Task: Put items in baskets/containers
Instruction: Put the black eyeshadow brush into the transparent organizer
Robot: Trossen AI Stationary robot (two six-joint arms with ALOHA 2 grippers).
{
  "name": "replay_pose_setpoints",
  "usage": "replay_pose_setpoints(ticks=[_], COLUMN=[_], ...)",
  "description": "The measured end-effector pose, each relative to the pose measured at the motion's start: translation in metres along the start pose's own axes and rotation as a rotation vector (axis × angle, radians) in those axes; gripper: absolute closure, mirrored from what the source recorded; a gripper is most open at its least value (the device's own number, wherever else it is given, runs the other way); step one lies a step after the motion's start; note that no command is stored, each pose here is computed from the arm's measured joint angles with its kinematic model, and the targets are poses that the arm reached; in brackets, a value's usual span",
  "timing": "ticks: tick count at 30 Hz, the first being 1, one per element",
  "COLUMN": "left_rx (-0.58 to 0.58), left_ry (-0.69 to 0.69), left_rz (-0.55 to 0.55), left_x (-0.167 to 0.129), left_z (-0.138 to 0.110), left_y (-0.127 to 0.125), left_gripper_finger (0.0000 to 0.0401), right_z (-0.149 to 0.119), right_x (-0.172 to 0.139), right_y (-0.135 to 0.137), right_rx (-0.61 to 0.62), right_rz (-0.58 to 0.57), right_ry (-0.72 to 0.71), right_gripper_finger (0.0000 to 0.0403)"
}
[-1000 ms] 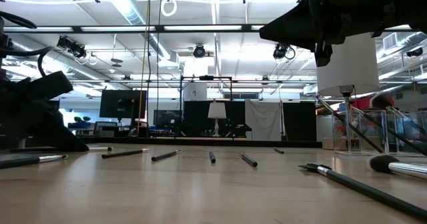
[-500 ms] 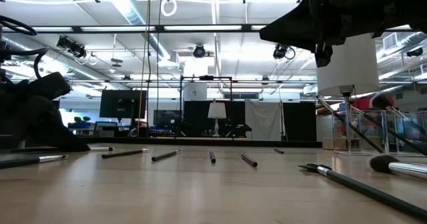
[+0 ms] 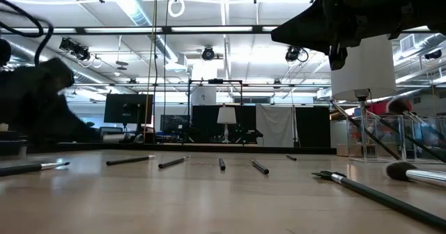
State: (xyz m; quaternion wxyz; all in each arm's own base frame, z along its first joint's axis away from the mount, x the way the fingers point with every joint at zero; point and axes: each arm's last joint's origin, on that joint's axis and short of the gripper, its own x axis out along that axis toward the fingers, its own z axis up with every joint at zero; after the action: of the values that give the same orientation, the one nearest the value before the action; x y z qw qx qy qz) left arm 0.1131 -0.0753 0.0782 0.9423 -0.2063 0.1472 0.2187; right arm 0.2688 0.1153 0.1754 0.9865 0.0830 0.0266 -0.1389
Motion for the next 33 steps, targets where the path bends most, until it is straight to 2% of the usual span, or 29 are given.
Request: replay_pose_setpoints(ticks=[9,15,20,26,33], left_rx=[0.042,0.115,0.217,0.319,0.353], left_ry=[-0.184,-0.213,-0.282,-0.316,-0.311], left_rz=[-0.206,-0.417,-0.524,-0.56,-0.555], left_x=[0.002,0.019,0.037,0.055,0.063], left_z=[0.035,0.064,0.094,0.126,0.143], left_y=[-0.03,-0.054,-0.083,-0.106,-0.117], left_gripper_finger=[0.039,0.039,0.0389,0.0386,0.0387], right_z=[0.001,0.009,0.009,0.009,0.029], right_x=[0.001,0.007,0.023,0.046,0.057], right_y=[0.0,0.011,0.025,0.038,0.046], right_rx=[0.019,0.02,-0.082,-0.193,-0.207], right_rz=[0.022,0.152,0.184,0.159,0.056], right_ry=[-0.006,-0.003,0.016,-0.022,-0.11], right_gripper_finger=[0.0391,0.0339,0.0288,0.0248,0.0246])
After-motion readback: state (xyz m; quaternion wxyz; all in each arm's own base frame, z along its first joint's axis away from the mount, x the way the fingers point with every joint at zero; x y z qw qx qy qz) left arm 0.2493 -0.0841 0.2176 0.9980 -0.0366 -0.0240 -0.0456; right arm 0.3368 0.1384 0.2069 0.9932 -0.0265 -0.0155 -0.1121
